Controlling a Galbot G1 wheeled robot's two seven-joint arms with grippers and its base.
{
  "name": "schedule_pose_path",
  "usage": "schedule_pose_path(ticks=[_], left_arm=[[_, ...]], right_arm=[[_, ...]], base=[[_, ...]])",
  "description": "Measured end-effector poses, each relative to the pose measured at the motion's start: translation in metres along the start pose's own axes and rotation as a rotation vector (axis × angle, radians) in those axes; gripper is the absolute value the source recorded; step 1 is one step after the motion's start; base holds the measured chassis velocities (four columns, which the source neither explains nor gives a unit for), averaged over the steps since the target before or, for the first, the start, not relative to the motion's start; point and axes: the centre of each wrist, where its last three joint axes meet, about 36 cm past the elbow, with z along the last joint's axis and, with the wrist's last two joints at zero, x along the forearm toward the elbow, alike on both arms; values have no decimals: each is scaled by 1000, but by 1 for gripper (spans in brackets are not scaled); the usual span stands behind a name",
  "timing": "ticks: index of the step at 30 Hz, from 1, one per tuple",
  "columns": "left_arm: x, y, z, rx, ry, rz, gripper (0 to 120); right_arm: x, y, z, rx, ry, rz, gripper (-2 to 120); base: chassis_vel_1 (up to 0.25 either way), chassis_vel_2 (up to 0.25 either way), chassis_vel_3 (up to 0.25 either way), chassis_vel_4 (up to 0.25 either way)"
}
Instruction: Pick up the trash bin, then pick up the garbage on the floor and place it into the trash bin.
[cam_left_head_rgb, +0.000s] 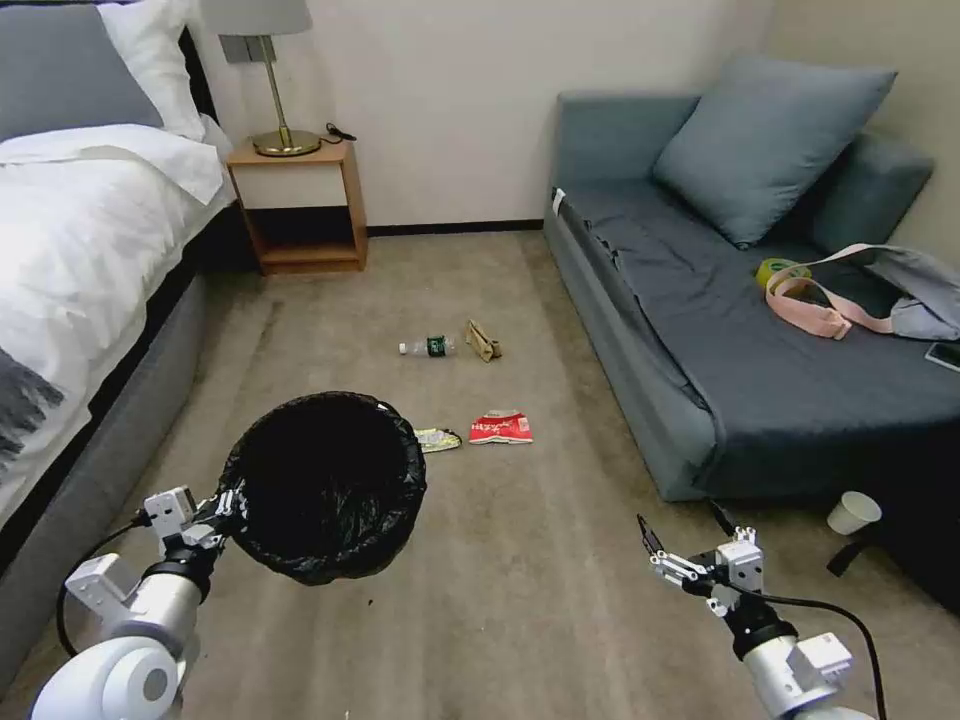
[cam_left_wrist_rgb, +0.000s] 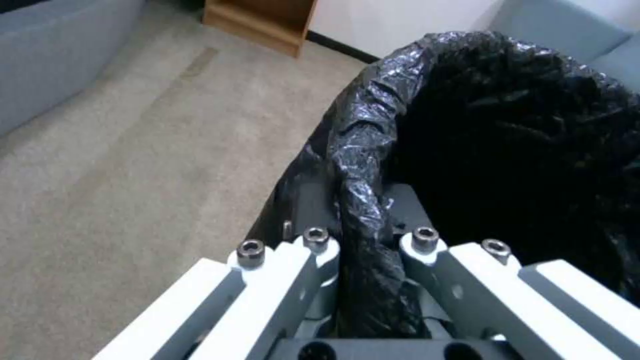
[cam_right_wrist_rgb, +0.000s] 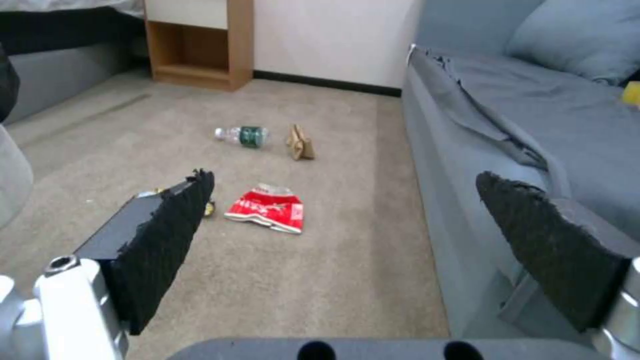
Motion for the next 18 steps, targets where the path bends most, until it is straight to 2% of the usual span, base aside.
schedule_pose_path(ticks=[6,18], left_arm=[[0,1,-1,2,-2,-1,5],[1,4,-2,11,-9,-13,5]], right_arm=[[0,0,0,1,1,-2,100],[-8,0,-2,-3,4,-21,100]], base=[[0,0,0,0],[-43,61,51,-59]])
